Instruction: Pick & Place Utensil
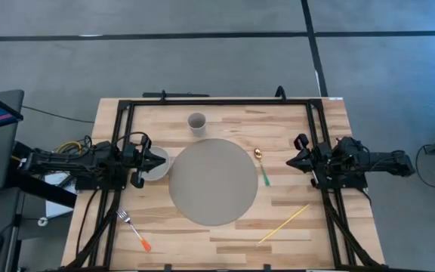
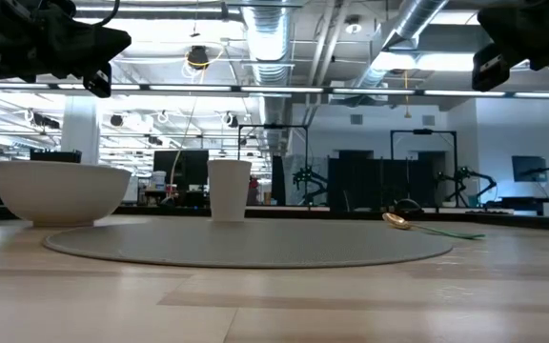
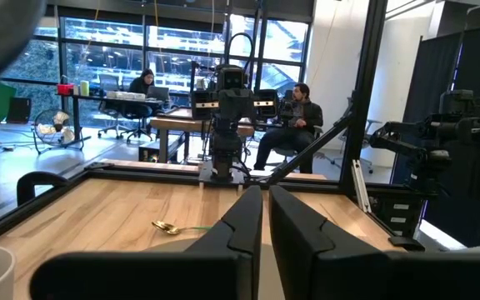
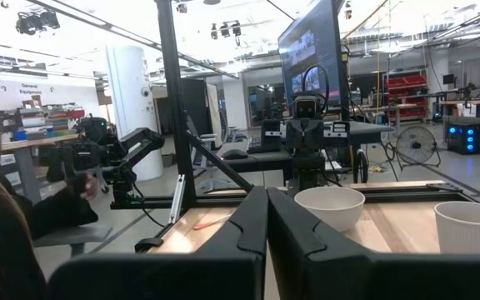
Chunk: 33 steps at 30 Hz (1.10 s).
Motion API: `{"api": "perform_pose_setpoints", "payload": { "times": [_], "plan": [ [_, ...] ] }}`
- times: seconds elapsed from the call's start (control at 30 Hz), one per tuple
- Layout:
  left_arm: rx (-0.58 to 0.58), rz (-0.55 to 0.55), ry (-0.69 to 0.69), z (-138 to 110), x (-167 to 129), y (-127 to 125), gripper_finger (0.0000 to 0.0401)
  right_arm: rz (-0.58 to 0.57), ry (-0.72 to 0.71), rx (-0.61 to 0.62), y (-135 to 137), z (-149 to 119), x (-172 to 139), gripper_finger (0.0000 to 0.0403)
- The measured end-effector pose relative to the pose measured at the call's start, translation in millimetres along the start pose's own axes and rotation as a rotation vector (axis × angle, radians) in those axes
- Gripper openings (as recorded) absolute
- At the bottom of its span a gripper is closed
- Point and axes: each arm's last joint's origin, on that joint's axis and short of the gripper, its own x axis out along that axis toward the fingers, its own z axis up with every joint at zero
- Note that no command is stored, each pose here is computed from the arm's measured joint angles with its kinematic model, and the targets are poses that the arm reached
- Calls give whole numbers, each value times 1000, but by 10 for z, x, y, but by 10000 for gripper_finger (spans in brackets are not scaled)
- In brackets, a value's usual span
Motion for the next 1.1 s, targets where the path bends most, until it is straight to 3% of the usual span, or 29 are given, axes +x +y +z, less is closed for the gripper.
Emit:
{"api": "perform_pose_setpoints", "payload": {
  "times": [0.8,1.1],
  "plan": [
    [0,0,-11,10,0,0,26,0,0,0,0,0,0,0],
    [0,177,-21,14,-4,50,26,0,0,0,0,0,0,0]
  ]
}}
